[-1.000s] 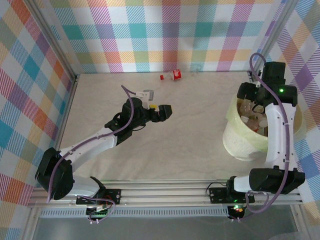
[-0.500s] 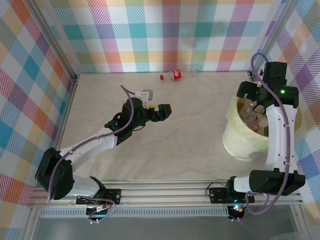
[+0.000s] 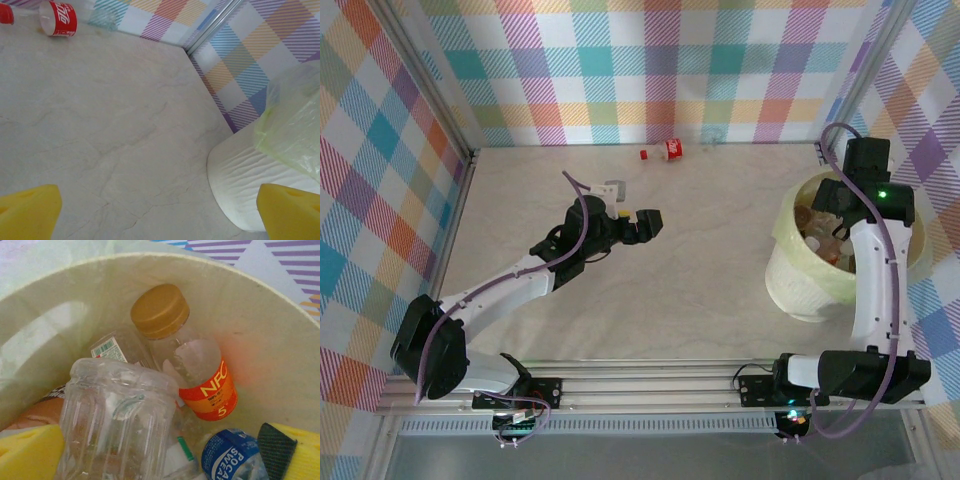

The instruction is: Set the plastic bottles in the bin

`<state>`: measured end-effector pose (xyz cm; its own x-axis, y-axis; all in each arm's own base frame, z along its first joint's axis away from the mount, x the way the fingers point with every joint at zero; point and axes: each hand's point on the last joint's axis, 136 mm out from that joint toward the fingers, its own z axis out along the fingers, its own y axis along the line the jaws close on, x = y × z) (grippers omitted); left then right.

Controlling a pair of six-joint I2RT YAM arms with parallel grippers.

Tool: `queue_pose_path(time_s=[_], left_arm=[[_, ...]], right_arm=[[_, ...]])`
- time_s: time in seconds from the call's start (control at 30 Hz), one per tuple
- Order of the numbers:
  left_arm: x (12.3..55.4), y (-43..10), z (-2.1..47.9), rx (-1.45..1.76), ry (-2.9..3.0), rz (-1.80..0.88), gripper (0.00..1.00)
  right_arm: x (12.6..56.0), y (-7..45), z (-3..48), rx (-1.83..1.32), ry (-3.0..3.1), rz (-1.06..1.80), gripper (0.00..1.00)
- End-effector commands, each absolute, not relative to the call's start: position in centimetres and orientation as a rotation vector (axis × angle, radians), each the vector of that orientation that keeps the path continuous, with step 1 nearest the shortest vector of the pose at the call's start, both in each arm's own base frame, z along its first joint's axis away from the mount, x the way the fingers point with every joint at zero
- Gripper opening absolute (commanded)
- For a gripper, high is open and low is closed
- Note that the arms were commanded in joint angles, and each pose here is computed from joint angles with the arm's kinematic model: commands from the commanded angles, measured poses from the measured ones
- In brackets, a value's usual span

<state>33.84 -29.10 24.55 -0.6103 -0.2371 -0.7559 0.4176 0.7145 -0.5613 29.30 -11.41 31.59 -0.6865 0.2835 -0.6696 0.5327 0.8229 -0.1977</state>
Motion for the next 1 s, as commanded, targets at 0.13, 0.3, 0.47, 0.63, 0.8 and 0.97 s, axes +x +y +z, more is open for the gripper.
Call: queue_pose_path(time_s=[0.13,0.3,0.47,0.63,0.8,0.97], left_arm=[[33.8,-29.3,25.0,0.156,2.024,-0.921,1.0],[33.9,-28.9,24.8,0.144,2.021,-0.9,1.0],[34.3,-28.3,24.9,0.111,2.012,-0.87,1.0],[34.1,-26.7,24.9,0.039,2.026,-0.811,1.0],[33.9,-24.0,24.6,-0.094,2.034,-0.736,1.0],[33.5,-21.9,24.6,-0.198,2.042,-0.679,1.0]], right_arm=[[27.2,-13.3,32.3,0.653,2.379,-0.675,1.0],[26.7,-12.8,35.8,0.634,2.295,-0.626,1.0],[28.9,-7.5,39.0,0.46,2.169,-0.193,1.0],[31.2,-0.8,42.4,0.199,2.092,0.018,1.0],[33.7,8.6,43.6,-0.111,2.023,0.201,1.0],[35.1,18.8,43.3,-0.426,1.934,0.414,1.0]])
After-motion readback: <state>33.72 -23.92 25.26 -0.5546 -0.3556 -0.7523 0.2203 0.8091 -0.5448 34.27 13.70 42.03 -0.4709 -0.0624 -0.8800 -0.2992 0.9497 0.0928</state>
